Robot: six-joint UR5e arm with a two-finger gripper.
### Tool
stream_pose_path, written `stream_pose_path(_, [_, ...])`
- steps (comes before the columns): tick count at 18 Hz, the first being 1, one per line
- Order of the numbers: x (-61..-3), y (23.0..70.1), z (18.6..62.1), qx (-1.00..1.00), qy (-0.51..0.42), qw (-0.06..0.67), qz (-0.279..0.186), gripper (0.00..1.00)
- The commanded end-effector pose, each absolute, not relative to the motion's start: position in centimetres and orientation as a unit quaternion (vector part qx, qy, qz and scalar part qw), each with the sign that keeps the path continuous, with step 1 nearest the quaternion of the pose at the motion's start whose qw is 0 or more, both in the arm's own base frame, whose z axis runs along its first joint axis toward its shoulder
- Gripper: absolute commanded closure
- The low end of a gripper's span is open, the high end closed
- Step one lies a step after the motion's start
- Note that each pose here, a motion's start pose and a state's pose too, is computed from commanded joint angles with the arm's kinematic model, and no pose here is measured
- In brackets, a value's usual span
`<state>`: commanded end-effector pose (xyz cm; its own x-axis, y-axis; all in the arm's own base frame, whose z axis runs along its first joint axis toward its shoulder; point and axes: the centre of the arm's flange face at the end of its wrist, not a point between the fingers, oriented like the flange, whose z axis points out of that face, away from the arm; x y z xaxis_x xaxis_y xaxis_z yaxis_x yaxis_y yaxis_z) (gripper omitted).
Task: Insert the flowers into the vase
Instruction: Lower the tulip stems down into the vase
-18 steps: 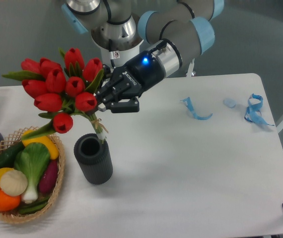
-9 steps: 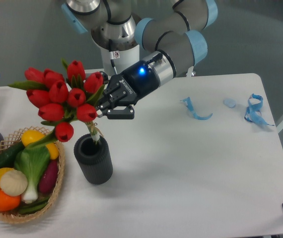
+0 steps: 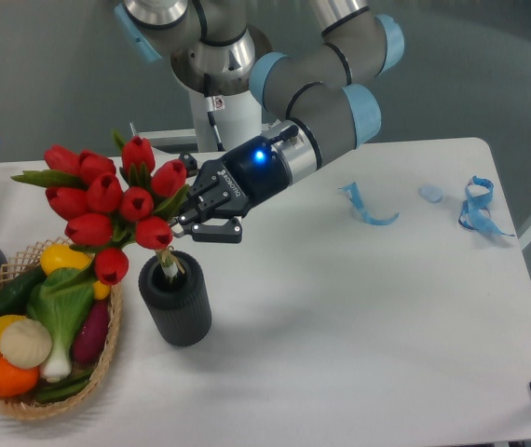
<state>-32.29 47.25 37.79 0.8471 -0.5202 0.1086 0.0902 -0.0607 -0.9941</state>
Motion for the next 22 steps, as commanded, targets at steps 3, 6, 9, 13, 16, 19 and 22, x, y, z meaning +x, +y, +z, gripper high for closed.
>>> stream_pose_path(3, [-32.7, 47.5, 35.5, -0.694, 0.147, 0.664, -0.237, 0.97])
stream_pose_path(6, [-33.2, 47.8, 33.1, -0.696, 0.144, 0.662, -0.239, 0.97])
stream_pose_path(9, [-32.9, 47.6, 31.3, -0.697, 0.149, 0.661, -0.234, 0.97])
stream_pose_path(13, [-32.7, 47.4, 30.0, -0.711, 0.144, 0.648, -0.234, 0.97])
stream_pose_path(16, [-32.4, 47.2, 28.7, -0.719, 0.141, 0.638, -0.235, 0.97])
stream_pose_path(19, [-31.9, 46.9, 28.0, -0.719, 0.143, 0.639, -0.234, 0.97])
stream_pose_path(22, [-31.6, 46.7, 26.1, -0.726, 0.157, 0.631, -0.222, 0.97])
